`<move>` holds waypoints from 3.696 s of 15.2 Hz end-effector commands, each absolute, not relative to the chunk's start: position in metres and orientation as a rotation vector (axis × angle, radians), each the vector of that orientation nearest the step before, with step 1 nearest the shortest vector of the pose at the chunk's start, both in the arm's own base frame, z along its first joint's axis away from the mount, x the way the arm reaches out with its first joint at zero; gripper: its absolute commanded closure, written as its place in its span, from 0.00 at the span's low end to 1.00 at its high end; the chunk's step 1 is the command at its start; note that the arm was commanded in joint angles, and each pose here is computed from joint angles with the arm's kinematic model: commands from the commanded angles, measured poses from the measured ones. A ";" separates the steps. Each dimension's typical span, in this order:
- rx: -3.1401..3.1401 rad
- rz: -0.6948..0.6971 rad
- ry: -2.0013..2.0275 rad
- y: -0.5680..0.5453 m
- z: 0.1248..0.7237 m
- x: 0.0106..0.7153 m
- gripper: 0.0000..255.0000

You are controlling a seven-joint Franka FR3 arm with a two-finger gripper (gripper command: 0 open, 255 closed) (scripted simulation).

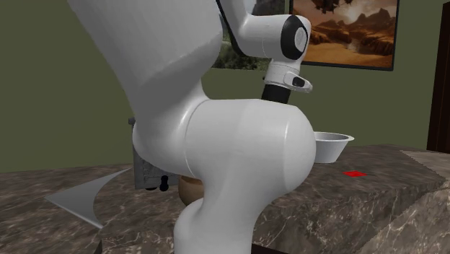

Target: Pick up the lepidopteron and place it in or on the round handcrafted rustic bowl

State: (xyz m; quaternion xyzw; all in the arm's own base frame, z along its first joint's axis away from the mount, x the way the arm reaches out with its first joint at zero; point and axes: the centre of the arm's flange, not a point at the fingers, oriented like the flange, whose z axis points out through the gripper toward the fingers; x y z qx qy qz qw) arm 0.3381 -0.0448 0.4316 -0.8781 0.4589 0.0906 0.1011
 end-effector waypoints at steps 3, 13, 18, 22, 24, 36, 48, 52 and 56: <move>-2.594 0.268 1.357 -0.005 0.430 0.303 1.00; -2.594 0.268 1.357 0.084 0.424 0.227 1.00; -2.594 0.268 1.357 0.084 0.397 0.227 1.00; -2.594 0.268 1.357 0.084 0.376 0.227 1.00; -2.594 0.268 1.357 0.084 0.373 0.226 1.00; -2.503 0.407 1.577 0.109 0.405 0.233 0.00; -2.503 0.407 1.577 0.120 0.367 0.227 0.00; -2.503 0.407 1.577 0.120 0.367 0.227 1.00; -2.503 0.407 1.577 0.120 0.367 0.227 1.00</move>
